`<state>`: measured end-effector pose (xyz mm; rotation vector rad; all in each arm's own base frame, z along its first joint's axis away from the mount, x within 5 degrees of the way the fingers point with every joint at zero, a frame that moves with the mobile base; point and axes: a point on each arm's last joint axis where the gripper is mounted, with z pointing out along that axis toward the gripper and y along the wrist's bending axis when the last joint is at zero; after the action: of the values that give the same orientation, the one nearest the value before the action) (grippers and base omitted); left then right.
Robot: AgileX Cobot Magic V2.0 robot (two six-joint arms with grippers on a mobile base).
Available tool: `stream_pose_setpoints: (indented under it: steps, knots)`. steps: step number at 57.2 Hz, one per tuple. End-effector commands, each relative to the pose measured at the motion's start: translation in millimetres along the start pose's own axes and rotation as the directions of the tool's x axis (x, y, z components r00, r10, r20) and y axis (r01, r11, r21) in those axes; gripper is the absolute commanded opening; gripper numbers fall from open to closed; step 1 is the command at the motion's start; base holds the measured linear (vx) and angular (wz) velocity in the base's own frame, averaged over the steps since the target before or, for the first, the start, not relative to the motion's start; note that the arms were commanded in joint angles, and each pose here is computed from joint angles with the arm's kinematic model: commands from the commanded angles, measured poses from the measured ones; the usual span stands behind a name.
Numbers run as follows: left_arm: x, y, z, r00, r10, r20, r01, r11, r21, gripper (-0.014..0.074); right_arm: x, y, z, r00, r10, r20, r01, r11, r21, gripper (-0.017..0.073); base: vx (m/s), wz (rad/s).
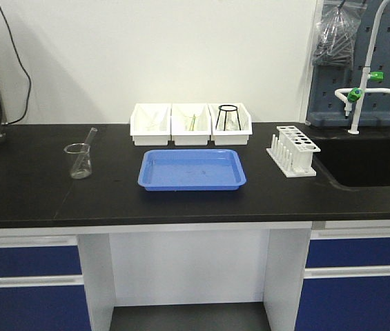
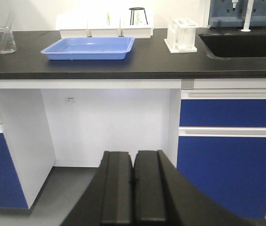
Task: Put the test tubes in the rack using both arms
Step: 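Drive the base forward up to the bench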
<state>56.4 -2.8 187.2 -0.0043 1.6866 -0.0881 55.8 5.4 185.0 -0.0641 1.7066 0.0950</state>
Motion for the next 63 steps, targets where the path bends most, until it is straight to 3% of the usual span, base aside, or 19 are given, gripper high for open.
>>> stream_pose_setpoints:
  steps: [1,63]
  knots:
    - [0.5,-0.5,0.1,0.997,-0.013,0.073,0.012,1.0,0.012,-0.002,-4.0,0.5,0.0,0.997,-0.015,0.076,0.015,1.0,-0.006,-0.0008,0.28,-0.07]
    - [0.5,-0.5,0.1,0.997,-0.013,0.073,0.012,1.0,0.012,-0.002,-3.9,0.5,0.1,0.997,-0.015,0.076,0.015,1.0,-0.006,-0.0008,0.36,0.05]
